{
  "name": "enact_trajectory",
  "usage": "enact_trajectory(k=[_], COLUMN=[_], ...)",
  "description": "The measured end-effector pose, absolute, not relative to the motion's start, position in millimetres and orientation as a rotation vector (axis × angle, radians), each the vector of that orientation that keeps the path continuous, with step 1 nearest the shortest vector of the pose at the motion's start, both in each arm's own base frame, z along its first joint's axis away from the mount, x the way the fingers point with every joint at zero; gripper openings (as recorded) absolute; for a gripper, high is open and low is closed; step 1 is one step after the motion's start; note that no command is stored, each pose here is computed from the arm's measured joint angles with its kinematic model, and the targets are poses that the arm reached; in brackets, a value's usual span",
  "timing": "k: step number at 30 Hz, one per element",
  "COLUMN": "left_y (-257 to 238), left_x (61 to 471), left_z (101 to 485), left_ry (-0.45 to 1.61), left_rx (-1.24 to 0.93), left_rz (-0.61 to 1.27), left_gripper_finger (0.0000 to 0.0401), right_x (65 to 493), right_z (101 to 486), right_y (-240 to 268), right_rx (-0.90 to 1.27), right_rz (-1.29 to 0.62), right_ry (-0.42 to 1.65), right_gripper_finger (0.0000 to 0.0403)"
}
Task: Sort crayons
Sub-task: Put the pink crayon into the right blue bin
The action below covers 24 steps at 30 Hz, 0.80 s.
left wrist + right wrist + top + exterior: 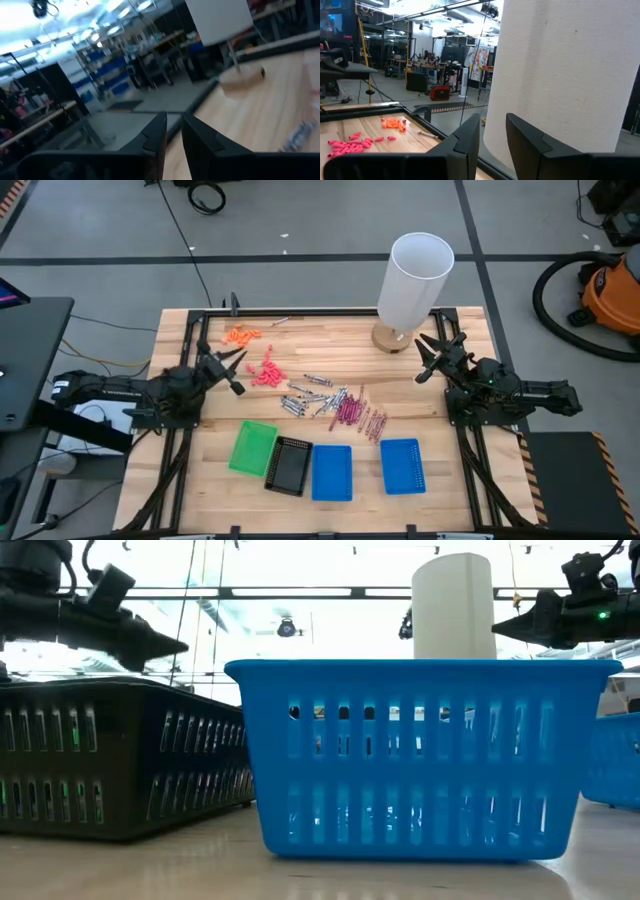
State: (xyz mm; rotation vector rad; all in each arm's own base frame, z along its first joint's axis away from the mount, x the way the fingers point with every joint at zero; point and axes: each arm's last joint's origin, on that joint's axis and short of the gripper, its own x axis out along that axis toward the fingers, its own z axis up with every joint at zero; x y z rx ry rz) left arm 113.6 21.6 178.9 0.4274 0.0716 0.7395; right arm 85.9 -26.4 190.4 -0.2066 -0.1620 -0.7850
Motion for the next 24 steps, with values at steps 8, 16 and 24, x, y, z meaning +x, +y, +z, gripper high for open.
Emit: enact_trajectory(k=[8, 16, 24], left_y=[21.5, 21.5, 21.4], left_x=[112.8, 112.8, 112.4], left_z=[184.8, 185.1, 187.6], left_ry=[-0.081, -0.166, -0.249], left_rx=[0.177, -0.034, -0.192], left_rz=[0.742, 0.727, 0.705], left_gripper_finger=[0.0066, 0.0066, 0.0066], right_x=[82.8, 85.1, 85.7], right_z=[199.8, 201.8, 203.4], right_y=[-25.9, -22.1, -20.2], right_rx=[-0.087, -0.102, -0.074], right_rz=[-0.775, -0.612, -0.527], right_ry=[-0.306, -0.345, -0.380], right_gripper_finger=[0.0104, 0.0104, 0.0104])
